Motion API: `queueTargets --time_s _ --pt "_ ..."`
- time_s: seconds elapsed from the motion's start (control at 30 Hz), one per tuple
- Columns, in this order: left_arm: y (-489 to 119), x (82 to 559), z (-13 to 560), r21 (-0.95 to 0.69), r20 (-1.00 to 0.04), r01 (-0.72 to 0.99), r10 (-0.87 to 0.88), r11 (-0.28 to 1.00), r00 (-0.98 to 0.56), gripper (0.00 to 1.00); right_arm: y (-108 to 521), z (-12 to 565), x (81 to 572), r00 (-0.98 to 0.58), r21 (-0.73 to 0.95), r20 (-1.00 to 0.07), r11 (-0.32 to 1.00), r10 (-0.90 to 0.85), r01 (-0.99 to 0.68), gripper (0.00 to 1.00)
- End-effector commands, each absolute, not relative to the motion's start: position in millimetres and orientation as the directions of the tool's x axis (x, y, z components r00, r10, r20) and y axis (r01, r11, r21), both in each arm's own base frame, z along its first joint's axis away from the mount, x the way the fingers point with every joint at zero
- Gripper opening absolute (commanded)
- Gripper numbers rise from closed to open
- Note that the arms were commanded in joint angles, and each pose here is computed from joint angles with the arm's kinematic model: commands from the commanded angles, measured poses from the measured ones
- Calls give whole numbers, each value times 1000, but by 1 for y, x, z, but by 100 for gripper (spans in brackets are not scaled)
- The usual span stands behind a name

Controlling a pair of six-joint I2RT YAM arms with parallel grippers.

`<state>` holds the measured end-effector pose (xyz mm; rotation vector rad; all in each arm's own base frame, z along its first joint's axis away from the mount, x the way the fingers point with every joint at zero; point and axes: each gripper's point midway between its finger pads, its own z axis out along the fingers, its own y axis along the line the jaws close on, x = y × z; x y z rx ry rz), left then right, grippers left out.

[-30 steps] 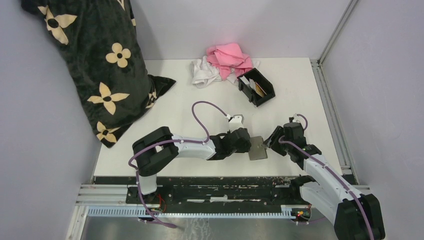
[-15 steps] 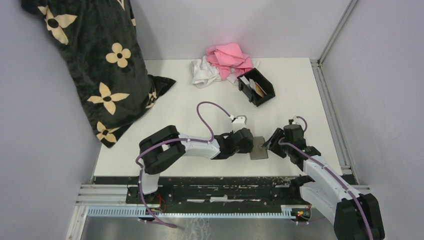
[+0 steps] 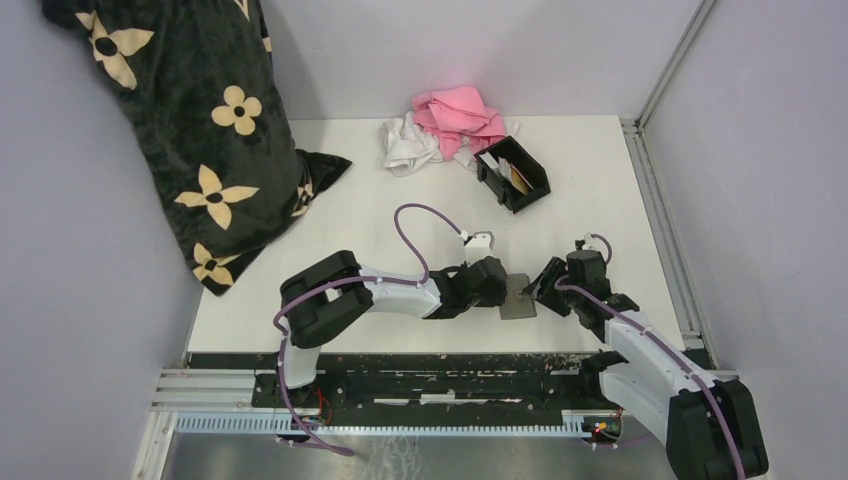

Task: Put the credit cards into the card holder
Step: Close the card holder at the center of the board.

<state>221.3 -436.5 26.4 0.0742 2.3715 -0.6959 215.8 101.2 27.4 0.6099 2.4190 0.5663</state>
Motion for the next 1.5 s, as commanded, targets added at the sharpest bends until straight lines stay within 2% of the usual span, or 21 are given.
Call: queueTargets --time_s 0.0,1.47 --pt "-447 222 29 -460 -625 254 -106 851 -774 42 106 33 226 -714 552 -440 791 545 264 54" --pt "-452 221 28 -457 -626 258 -102 851 -773 42 107 18 221 -738 543 -412 794 535 273 54"
